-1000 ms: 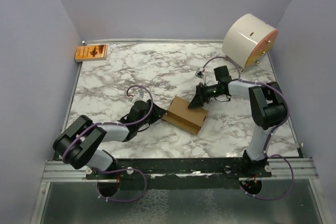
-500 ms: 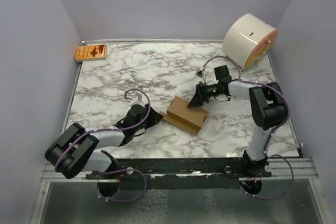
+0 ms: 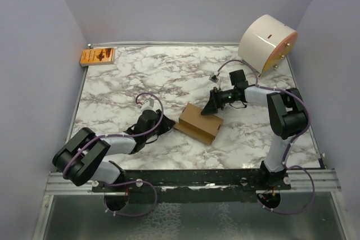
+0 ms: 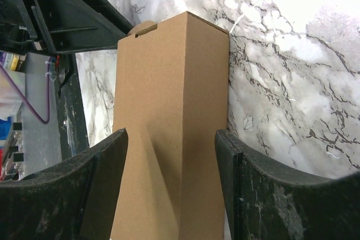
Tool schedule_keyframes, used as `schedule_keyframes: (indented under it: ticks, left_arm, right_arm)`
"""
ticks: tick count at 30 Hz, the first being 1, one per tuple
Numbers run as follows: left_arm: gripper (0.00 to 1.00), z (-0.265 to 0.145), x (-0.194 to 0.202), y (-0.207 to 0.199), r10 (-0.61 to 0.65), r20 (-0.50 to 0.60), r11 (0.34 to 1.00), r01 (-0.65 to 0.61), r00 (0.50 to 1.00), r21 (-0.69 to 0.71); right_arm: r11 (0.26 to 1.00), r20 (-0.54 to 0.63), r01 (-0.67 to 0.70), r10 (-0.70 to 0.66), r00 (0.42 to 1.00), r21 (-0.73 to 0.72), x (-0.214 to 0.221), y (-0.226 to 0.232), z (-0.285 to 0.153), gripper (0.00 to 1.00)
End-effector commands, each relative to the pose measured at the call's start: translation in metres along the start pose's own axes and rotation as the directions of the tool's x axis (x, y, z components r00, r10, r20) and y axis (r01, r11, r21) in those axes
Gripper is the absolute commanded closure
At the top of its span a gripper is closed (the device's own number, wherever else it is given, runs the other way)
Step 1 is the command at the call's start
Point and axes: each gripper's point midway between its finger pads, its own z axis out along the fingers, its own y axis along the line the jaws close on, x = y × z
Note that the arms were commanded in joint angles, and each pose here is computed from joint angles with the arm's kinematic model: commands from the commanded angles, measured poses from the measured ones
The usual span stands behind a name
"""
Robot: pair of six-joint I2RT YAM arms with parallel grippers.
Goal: Fold the paper box
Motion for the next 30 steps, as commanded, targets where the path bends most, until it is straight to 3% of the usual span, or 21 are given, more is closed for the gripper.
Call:
schedule_keyframes:
  ticks: [1,4,16,26,30]
  left_arm:
    - [0.77,0.0030,-0.0048,-0.0167,0.015,0.011,0.998,-0.016,1.000,0.059]
    - [0.83,0.0029,-0.0040,-0.0168,0.013,0.009,0.998,-0.013,1.000,0.064]
    - [0.83,0.0025,-0.0058,-0.0232,0.024,0.019,0.995,-0.026,1.000,0.099]
    - [1.00,0.0048,-0.0051,-0.0244,0.096,0.030,0.987,-0.099,0.995,0.129]
    - [1.00,0.0052,-0.0067,-0.0253,0.143,0.043,0.980,-0.147,0.989,0.133]
  right_arm:
    - [1.000,0.009,0.021,-0.021,1.000,-0.001,-0.0074,-0.0041,0.0026,0.36]
    - [1.000,0.006,0.015,-0.015,1.000,-0.007,-0.0062,-0.0043,0.0033,0.36]
    - [1.000,0.006,0.013,-0.013,1.000,-0.021,-0.0060,-0.0023,0.0035,0.37]
    - [1.000,0.002,0.002,-0.002,1.000,-0.018,-0.0038,-0.0046,0.0046,0.39]
    - [1.000,0.000,-0.004,0.004,1.000,-0.012,-0.0026,-0.0062,0.0050,0.39]
